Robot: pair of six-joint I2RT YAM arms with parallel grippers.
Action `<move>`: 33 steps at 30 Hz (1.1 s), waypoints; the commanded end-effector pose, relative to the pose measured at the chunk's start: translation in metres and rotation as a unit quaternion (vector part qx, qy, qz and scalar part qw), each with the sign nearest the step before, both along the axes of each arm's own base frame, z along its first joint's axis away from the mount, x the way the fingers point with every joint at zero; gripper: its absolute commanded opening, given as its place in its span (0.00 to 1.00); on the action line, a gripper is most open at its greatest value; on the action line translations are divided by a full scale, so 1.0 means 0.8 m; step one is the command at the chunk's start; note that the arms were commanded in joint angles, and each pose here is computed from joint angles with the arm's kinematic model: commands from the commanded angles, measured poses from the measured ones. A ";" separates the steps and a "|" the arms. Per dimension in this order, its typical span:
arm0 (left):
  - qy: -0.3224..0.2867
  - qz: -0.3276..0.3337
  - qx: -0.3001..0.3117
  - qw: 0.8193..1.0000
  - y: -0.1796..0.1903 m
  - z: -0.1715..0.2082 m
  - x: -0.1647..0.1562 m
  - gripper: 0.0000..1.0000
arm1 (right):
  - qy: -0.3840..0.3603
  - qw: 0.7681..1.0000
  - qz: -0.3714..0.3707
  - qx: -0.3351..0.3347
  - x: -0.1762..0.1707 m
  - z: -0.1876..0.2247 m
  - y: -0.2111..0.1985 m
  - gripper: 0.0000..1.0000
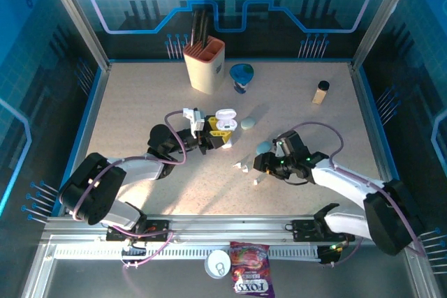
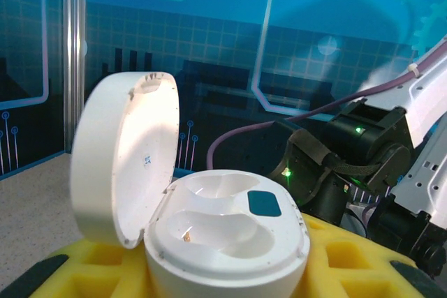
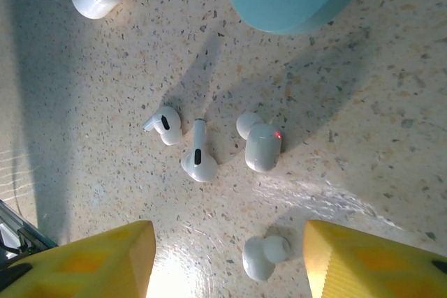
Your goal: Insert wireless bluetooth earbuds into charging case
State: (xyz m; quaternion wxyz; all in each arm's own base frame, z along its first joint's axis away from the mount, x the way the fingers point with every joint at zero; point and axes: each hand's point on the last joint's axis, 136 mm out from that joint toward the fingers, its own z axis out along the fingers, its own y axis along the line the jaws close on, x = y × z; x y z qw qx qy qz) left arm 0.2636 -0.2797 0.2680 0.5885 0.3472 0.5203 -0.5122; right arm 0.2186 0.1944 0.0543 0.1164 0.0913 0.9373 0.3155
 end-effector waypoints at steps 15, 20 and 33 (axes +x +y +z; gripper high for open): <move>-0.021 0.013 -0.004 1.000 0.013 0.009 -0.007 0.27 | -0.019 0.999 0.025 -0.039 0.030 -0.005 0.021 0.54; -0.020 0.016 0.001 1.000 0.013 0.005 -0.006 0.27 | -0.027 0.999 0.016 -0.027 0.035 -0.008 0.016 0.54; -0.013 0.015 0.003 1.000 0.014 0.002 -0.008 0.27 | -0.005 0.999 0.019 -0.030 0.036 -0.025 0.008 0.53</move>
